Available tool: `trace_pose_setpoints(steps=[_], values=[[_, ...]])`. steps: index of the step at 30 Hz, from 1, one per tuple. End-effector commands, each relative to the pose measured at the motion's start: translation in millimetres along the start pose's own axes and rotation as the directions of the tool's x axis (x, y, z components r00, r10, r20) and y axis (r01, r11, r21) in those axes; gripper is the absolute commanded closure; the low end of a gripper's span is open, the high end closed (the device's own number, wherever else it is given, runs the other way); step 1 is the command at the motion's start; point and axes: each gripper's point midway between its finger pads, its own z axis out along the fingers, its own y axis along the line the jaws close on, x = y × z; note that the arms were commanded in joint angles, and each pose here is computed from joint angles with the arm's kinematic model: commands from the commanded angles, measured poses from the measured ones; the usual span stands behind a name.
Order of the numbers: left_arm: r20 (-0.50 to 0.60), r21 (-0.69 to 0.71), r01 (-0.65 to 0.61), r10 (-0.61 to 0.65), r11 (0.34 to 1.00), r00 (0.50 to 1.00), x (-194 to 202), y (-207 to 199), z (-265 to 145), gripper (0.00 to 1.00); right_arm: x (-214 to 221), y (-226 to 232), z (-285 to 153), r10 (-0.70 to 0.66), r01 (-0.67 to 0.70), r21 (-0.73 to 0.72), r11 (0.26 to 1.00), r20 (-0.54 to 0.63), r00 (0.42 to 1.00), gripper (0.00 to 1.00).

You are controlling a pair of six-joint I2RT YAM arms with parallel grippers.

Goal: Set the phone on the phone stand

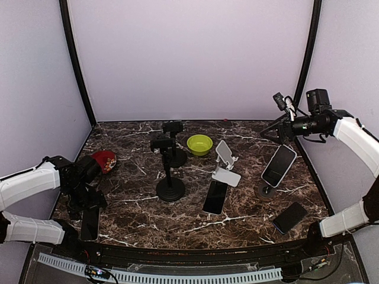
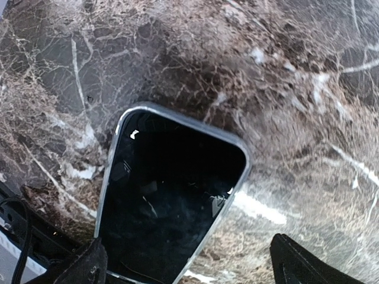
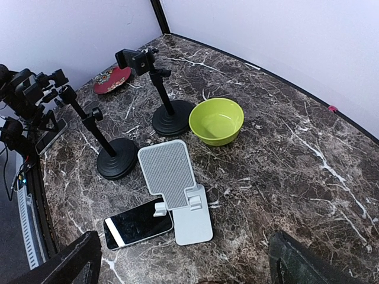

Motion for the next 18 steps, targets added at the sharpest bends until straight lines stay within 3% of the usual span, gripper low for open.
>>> trace_pose_setpoints(steps=[1, 9, 18], values=[[-0.059, -0.007, -0.010, 0.010, 1.000, 0.998, 4, -1, 14, 0.01, 5, 7, 1, -0.016, 0.015, -0.030, 0.999, -0.006, 1.000, 0.01], [-0.066, -0.038, -0.022, 0.020, 0.999, 0.998, 4, 1, 21, 0.01, 4, 10, 4, -0.021, 0.020, -0.044, 0.999, -0.008, 1.000, 0.01], [0.062, -0.176, 0.145, -0.136, 0.974, 0.989, -12, 32, 17, 0.01, 4, 16, 3, -0.030, 0.030, -0.059, 0.998, -0.003, 1.000, 0.01]])
